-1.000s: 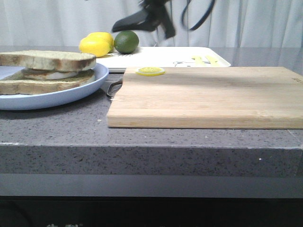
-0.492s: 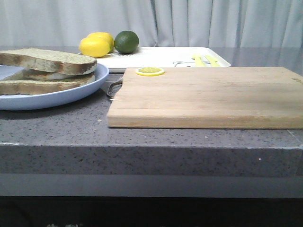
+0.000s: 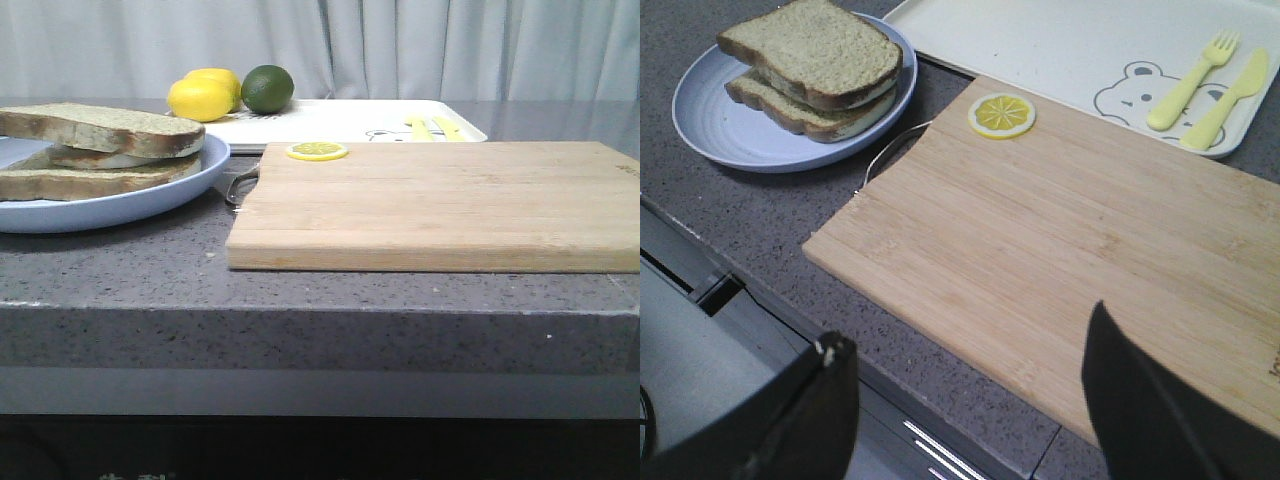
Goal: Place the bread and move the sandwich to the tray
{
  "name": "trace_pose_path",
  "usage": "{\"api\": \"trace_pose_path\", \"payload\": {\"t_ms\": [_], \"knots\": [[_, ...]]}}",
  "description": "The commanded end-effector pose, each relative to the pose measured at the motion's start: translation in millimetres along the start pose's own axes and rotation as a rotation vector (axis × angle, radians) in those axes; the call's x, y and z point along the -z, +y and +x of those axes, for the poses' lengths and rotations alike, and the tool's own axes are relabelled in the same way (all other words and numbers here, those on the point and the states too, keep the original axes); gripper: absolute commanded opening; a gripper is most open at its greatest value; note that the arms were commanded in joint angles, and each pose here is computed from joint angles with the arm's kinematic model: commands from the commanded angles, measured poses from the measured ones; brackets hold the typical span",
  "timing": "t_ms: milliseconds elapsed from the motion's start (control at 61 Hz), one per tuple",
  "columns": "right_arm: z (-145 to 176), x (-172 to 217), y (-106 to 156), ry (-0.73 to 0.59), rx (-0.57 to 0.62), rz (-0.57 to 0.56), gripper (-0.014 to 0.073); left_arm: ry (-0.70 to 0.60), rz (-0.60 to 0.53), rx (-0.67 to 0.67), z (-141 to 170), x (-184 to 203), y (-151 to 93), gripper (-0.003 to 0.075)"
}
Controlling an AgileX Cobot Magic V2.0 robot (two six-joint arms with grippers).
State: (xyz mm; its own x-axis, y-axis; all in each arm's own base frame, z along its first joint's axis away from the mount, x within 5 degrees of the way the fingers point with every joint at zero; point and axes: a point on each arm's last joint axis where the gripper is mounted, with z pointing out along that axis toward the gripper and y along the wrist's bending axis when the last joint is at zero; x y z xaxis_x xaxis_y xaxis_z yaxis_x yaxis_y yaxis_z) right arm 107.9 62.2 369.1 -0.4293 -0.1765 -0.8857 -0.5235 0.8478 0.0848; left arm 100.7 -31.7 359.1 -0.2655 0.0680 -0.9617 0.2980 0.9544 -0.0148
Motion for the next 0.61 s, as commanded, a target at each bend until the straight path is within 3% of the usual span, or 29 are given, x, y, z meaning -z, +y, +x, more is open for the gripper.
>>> {"api": "trace_pose_path", "payload": {"t_ms": [0,197,590], "knots": [[0.8,12.4,0.5,-0.127,0.000,0.019,0.0498,-0.098,0.008,0.003,-14.7,2.3,-0.9,0.0437],[21.7,18.6,2.1,-0.135,-0.006,0.014,0.0498,-0.078,0.002,-0.008,-12.9,2.1,-0.4,0.0437],[22.2,18.2,2.1,-0.128,-0.007,0.013,0.0498,0.163,-0.058,-0.074,-15.1,2.0,5.4,0.0437]]}}
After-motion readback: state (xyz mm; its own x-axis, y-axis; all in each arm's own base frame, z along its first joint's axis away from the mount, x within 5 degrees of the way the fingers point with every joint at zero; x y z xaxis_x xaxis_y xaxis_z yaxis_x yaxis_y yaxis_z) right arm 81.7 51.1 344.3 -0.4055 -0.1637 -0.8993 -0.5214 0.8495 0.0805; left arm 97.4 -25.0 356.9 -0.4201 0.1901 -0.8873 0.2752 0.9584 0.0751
